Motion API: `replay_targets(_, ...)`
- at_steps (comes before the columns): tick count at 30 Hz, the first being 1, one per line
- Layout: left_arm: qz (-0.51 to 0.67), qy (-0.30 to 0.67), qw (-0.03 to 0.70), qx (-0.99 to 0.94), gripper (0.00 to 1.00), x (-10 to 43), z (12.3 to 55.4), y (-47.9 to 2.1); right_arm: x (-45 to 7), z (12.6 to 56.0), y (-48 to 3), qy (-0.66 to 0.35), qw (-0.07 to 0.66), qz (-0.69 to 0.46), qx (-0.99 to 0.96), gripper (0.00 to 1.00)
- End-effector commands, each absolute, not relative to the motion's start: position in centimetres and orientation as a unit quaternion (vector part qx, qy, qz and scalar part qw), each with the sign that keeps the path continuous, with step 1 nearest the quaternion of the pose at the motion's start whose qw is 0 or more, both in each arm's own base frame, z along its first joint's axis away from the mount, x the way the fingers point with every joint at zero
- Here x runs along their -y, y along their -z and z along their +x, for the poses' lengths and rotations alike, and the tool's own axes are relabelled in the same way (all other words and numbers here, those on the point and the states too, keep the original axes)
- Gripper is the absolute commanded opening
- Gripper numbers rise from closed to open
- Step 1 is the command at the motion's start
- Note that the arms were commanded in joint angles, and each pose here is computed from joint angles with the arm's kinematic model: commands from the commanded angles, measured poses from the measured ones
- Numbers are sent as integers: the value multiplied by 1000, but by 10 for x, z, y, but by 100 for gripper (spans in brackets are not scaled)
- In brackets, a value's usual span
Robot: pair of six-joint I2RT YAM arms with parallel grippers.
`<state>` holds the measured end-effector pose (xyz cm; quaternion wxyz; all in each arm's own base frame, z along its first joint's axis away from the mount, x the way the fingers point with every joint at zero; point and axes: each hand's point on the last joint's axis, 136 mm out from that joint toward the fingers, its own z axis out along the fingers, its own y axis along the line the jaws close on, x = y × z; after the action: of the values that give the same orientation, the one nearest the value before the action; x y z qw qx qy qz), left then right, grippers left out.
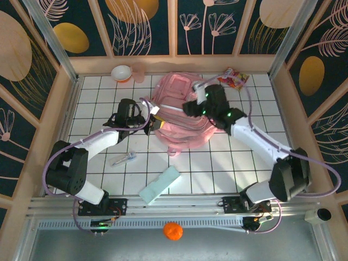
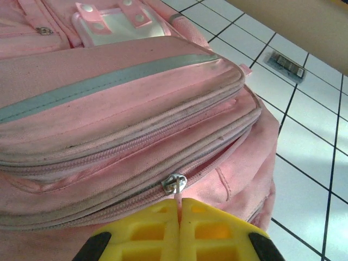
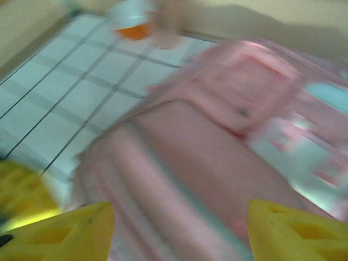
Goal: Pack the student bag
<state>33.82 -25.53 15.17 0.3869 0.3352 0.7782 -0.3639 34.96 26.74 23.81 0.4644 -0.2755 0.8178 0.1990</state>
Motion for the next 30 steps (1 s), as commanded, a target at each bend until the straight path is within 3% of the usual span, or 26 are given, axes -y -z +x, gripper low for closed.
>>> replay_targets(1,349,399,407,-744,0,264,330,-178,-295,314,-199,-130,458,-475,-741,65)
replay_targets(10,349,403,411,-739,0,265,330,-184,-320,332,-149,-90,420,-559,-710,59)
replay_targets(12,341,393,413,-748,0,262,333,-181,-319,336,-146,-79,423,-562,-706,45)
replay_targets(16,309,328,422,-787,0,245,352,-163,-307,331,-143,-65,407,-586,-698,0)
replay_targets(30,207,156,458,-850,0,165,419,-137,-261,268,-189,-162,392,-663,-616,0)
